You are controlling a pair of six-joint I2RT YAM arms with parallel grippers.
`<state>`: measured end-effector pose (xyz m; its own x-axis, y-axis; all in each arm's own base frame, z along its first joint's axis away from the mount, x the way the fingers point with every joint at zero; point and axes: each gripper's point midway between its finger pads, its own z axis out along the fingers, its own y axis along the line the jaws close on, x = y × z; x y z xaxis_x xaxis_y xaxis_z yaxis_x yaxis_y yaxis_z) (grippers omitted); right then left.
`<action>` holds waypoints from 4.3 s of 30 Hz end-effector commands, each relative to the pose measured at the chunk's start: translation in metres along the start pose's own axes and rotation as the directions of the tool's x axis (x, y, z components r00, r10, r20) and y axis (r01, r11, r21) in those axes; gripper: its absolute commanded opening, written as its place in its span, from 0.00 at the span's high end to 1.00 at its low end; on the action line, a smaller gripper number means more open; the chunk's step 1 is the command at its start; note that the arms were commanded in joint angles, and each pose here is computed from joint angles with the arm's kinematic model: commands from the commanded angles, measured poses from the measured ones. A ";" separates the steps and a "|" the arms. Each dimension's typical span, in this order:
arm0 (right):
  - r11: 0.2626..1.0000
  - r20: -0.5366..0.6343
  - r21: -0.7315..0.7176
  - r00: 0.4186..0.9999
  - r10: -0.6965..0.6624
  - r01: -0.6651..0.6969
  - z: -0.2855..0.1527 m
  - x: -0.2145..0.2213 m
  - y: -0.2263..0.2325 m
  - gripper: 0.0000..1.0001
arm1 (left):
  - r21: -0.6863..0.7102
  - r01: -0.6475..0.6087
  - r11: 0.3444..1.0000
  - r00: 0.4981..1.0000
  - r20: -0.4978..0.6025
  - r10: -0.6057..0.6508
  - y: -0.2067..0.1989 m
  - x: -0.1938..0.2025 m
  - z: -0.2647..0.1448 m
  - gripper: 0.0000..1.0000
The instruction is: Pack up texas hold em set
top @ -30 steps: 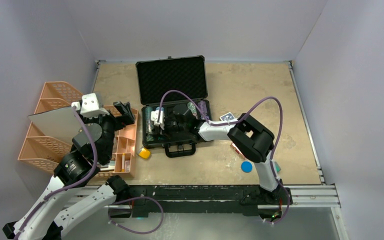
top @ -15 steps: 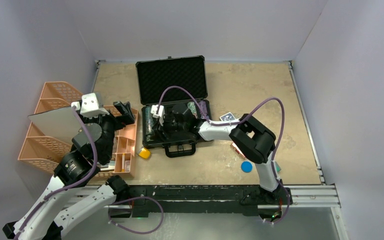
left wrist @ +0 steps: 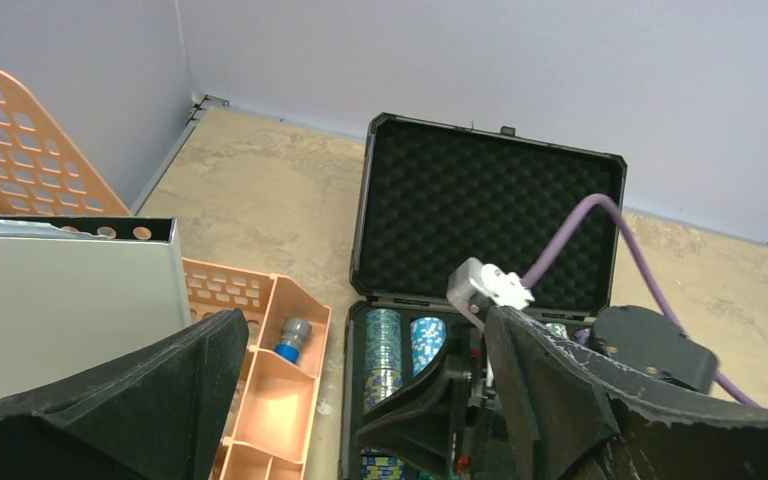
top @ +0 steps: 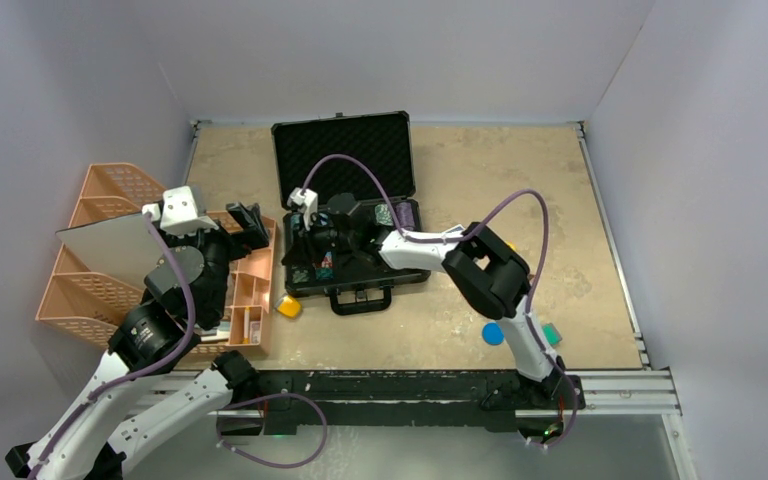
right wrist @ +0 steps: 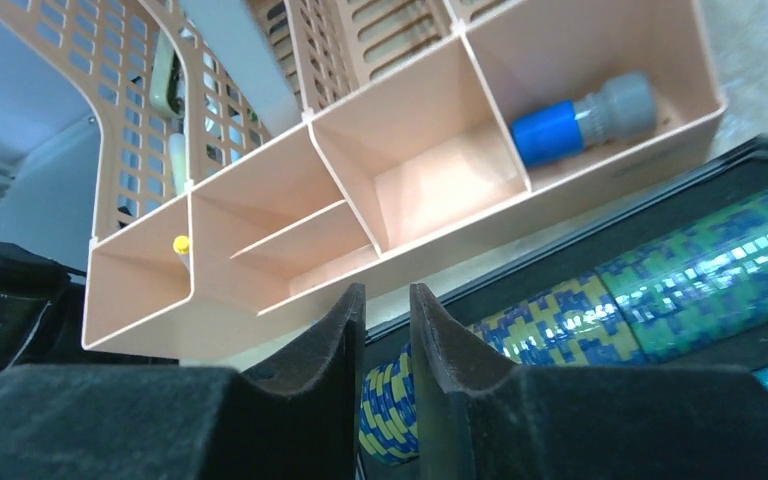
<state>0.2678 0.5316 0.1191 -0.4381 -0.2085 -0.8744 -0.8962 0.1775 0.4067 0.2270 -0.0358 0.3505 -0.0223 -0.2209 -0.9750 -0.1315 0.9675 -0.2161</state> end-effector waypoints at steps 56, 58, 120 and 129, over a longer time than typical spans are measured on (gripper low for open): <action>0.972 -0.066 0.081 0.972 0.227 -0.222 -0.014 -0.018 0.001 0.80 | 0.034 -0.046 0.998 0.995 -0.083 0.049 -0.019 0.025 0.014 0.07; 0.972 -0.076 0.070 0.970 0.229 -0.224 -0.013 -0.011 0.001 0.76 | 0.035 -0.041 0.999 0.996 -0.082 0.044 -0.018 0.024 0.013 0.07; 0.911 0.212 0.211 0.927 0.311 -0.354 -0.109 -0.070 0.040 0.72 | 0.020 -0.026 0.999 0.999 -0.045 0.026 -0.011 0.016 0.010 0.07; 0.569 0.221 0.747 0.936 0.275 -0.344 -0.258 0.004 -0.001 0.60 | 0.127 0.020 0.992 0.997 -0.078 -0.010 -0.026 0.021 0.002 0.07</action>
<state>0.2466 0.3702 0.2324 -0.6361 0.1147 -0.7630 -0.5316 0.6516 0.5411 0.2316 -0.0543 0.3357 -0.0846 -0.2190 -0.9721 -0.0610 0.9749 -0.2143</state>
